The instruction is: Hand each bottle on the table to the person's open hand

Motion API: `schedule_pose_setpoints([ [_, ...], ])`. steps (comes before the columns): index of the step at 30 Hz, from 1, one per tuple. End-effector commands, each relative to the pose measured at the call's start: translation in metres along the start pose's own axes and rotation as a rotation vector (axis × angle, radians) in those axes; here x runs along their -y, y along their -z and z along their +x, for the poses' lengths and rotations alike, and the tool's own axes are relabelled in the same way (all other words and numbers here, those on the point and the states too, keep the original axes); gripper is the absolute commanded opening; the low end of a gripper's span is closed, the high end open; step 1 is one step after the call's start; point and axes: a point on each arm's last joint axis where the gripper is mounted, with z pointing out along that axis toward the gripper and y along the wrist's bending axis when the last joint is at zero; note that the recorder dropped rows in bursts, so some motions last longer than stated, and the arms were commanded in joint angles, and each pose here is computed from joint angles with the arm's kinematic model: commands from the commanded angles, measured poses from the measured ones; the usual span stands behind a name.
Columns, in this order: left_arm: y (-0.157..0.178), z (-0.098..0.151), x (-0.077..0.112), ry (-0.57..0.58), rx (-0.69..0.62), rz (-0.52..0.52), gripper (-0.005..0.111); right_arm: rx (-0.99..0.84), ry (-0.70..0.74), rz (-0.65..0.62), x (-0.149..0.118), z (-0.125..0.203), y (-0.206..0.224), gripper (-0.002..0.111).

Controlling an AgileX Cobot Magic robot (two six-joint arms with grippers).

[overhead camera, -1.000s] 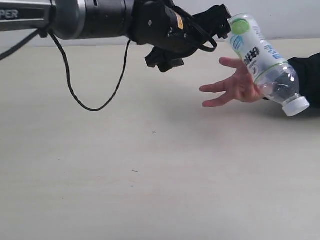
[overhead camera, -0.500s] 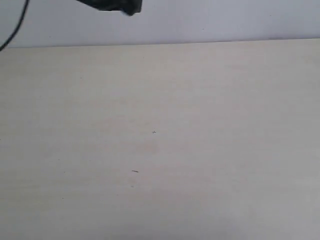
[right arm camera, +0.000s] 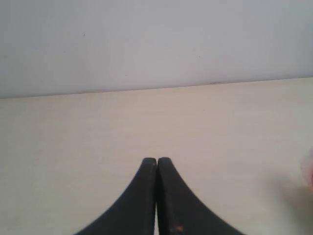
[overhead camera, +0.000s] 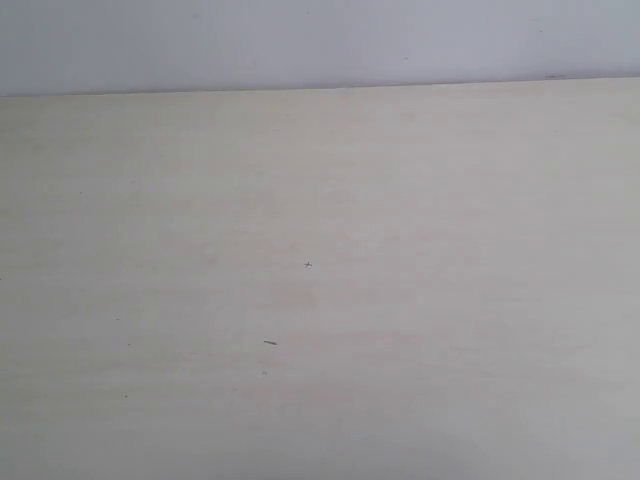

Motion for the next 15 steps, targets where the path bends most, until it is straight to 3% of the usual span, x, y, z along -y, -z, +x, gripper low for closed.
schedule_pose_setpoints([
  [1,0.026,0.018,-0.016,0.014,-0.038,-0.089,0.0,0.007,-0.002,0.005,0.0,0.001,0.0,0.0],
  [15,0.048,0.023,-0.024,0.044,0.004,-0.115,0.0,0.007,-0.002,0.005,0.0,0.001,0.0,0.0],
])
